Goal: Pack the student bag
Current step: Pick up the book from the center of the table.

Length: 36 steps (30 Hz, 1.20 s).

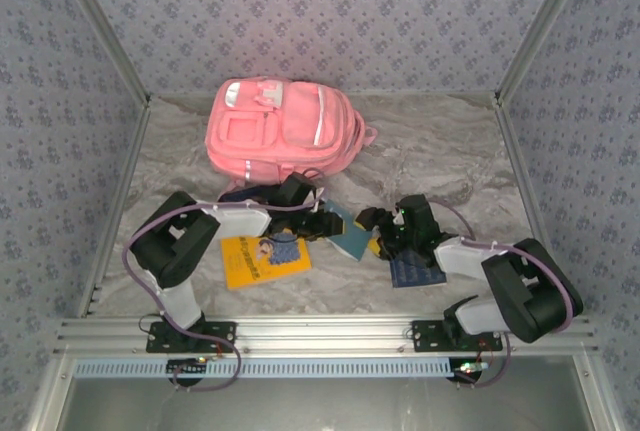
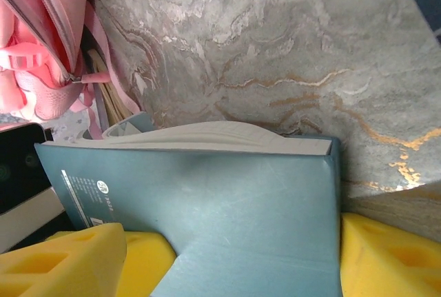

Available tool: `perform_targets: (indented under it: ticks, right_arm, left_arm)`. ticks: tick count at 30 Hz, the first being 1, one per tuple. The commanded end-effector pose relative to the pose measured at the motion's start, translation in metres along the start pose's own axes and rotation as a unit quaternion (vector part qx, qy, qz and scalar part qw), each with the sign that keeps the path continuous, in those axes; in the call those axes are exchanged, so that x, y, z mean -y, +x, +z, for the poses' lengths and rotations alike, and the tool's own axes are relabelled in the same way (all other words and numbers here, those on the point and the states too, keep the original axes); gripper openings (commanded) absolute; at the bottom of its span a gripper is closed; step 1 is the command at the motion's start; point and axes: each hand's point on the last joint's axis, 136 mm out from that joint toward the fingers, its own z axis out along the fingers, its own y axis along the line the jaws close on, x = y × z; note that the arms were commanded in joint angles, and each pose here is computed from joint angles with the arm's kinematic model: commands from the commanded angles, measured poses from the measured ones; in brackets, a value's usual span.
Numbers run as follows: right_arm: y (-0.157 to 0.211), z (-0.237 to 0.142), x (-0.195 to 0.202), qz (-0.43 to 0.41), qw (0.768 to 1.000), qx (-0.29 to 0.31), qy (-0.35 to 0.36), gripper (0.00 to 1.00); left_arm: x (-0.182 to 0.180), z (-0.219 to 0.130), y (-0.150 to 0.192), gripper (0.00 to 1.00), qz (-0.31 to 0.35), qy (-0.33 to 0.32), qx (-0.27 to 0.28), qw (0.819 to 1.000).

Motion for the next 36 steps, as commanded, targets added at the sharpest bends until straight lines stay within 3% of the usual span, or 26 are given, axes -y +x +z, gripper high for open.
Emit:
perform_targets:
  ticks: [1, 14, 29, 32, 36]
  right_arm:
    - [0.033, -0.003, -0.077, -0.082, 0.981, -0.080, -0.158, 0.76]
    - [0.027, -0.019, -0.023, -0.134, 0.989, -0.043, -0.048, 0.82]
    - [0.027, -0.031, -0.037, -0.094, 0.986, -0.058, -0.128, 0.83]
    - [0.028, -0.034, -0.045, -0.088, 0.983, -0.062, -0.150, 0.80]
    - [0.027, -0.041, -0.051, -0.080, 0.981, -0.056, -0.165, 0.64]
  left_arm:
    - [0.026, 0.015, 0.043, 0.36, 0.025, 0.057, -0.077, 0.995]
    - [0.057, -0.015, 0.018, 0.33, -0.016, 0.145, -0.031, 0.989]
    - [0.097, -0.054, 0.002, 0.33, -0.003, 0.191, 0.010, 0.982]
    - [0.096, -0.055, 0.003, 0.33, 0.001, 0.183, 0.010, 0.983]
    - [0.080, -0.050, 0.005, 0.35, 0.003, 0.146, 0.010, 0.989]
